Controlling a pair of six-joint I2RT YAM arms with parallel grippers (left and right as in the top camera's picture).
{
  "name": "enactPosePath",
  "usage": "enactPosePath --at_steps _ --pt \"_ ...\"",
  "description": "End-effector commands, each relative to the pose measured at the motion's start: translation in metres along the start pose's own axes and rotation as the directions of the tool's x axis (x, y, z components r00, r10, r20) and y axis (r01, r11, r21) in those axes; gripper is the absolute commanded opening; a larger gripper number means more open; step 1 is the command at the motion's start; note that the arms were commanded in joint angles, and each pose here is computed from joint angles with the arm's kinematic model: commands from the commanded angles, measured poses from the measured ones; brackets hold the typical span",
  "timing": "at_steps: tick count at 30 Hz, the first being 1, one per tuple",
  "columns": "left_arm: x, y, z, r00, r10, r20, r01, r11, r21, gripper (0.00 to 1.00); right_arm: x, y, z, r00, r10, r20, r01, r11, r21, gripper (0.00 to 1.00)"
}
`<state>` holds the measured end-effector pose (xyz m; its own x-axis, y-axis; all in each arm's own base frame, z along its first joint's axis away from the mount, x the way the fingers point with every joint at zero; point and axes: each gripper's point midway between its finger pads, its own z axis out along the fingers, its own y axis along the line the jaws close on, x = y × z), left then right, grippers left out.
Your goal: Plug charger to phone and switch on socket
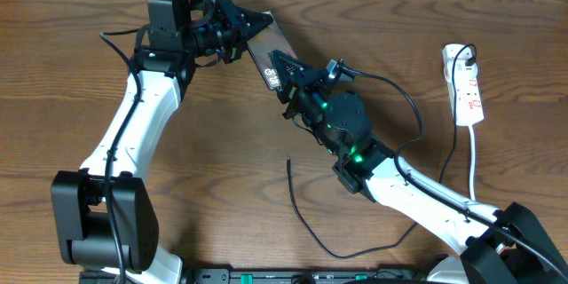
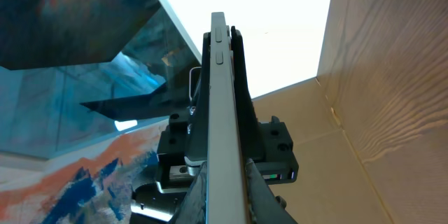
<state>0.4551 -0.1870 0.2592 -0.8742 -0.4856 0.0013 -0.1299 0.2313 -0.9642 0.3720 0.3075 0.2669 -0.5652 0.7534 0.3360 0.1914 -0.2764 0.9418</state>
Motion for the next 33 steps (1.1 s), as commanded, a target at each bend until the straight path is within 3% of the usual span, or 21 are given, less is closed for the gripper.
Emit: enactPosePath --at_steps 1,3,5,8,20,27,33 --pt "-0.001 -0.008 -0.002 0.999 0.052 0.005 -0.052 0.999 0.018 0.07 0.007 0.002 0.0 1.0 -0.025 -0.016 0.025 1.0 0.006 0.12" --pt "-0.001 -0.008 -0.002 0.999 0.052 0.005 -0.052 0.999 0.018 0.08 0.007 0.002 0.0 1.0 -0.025 -0.016 0.025 1.0 0.006 0.27" --pt "-0.001 -0.008 -0.002 0.999 0.052 0.005 -0.052 0.999 0.018 0.07 0.007 0.002 0.0 1.0 -0.025 -0.015 0.025 1.0 0.006 0.63" --pt "-0.004 -0.008 -0.004 0.999 0.049 0.012 -0.05 0.999 0.018 0.07 0.006 0.002 0.0 1.0 -0.025 -0.013 0.025 1.0 0.004 0.99" --pt "-0.048 0.001 -0.056 0.996 0.037 0.087 -0.042 0.998 0.045 0.07 0.001 0.004 0.0 0.999 -0.047 -0.002 0.047 0.999 0.001 0.99" --pt "-0.071 -0.007 -0.128 0.99 0.113 0.078 -0.124 0.979 0.159 0.07 -0.005 0.006 0.0 0.956 -0.295 -0.011 0.295 0.956 0.001 0.99" --pt "-0.064 -0.021 -0.175 0.961 0.274 0.024 -0.271 0.928 0.255 0.07 -0.002 -0.001 0.0 0.815 -0.565 -0.126 0.57 0.822 -0.002 0.99"
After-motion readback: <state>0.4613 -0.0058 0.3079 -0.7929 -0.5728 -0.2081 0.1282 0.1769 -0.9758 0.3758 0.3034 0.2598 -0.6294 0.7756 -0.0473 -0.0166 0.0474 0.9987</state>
